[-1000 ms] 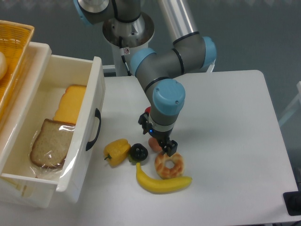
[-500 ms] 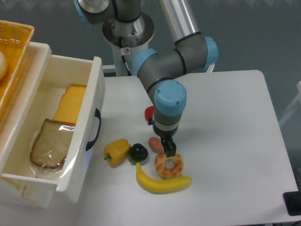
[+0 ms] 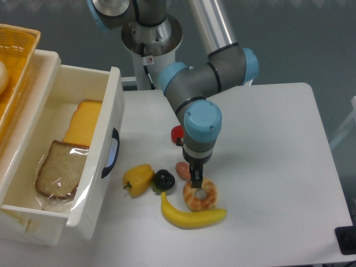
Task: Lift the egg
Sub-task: 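Rotate the gripper and center it above the brown egg, then lower the gripper fingers around the brown egg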
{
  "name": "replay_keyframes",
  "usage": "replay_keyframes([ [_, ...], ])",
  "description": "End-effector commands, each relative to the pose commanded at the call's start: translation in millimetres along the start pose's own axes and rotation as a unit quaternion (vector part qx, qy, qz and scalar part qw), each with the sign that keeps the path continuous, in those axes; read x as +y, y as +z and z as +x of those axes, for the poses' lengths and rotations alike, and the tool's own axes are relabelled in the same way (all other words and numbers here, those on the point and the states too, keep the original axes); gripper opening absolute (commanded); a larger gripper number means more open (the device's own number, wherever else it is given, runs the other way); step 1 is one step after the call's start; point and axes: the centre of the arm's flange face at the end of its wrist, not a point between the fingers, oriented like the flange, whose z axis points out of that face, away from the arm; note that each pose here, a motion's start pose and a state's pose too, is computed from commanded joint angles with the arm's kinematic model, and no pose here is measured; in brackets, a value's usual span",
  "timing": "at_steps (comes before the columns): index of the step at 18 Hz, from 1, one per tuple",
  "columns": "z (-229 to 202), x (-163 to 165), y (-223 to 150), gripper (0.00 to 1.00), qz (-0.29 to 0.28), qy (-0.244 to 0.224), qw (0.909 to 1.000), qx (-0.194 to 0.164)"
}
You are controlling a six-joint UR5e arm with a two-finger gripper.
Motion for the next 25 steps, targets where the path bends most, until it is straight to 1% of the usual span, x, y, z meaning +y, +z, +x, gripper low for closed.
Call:
replay_keyframes([
  [2,-3,-2,4,1.00,0.016,0.012,0.9998,-0.007],
  [5,-2,-1,17,1.00,0.022,0.026,0.9994,0.002],
  [10,6,4,20,1.00,0.027,0.053,0.9982,0.007],
  [14,14,0,33,1.00,0.036,0.069,0.9968,0.018],
  [21,21,-8,41,1.00,0.044,0.075,0.9958,0.027],
  [25,23,-9,43,0.97,0.046,0.075,0.9956,0.030],
])
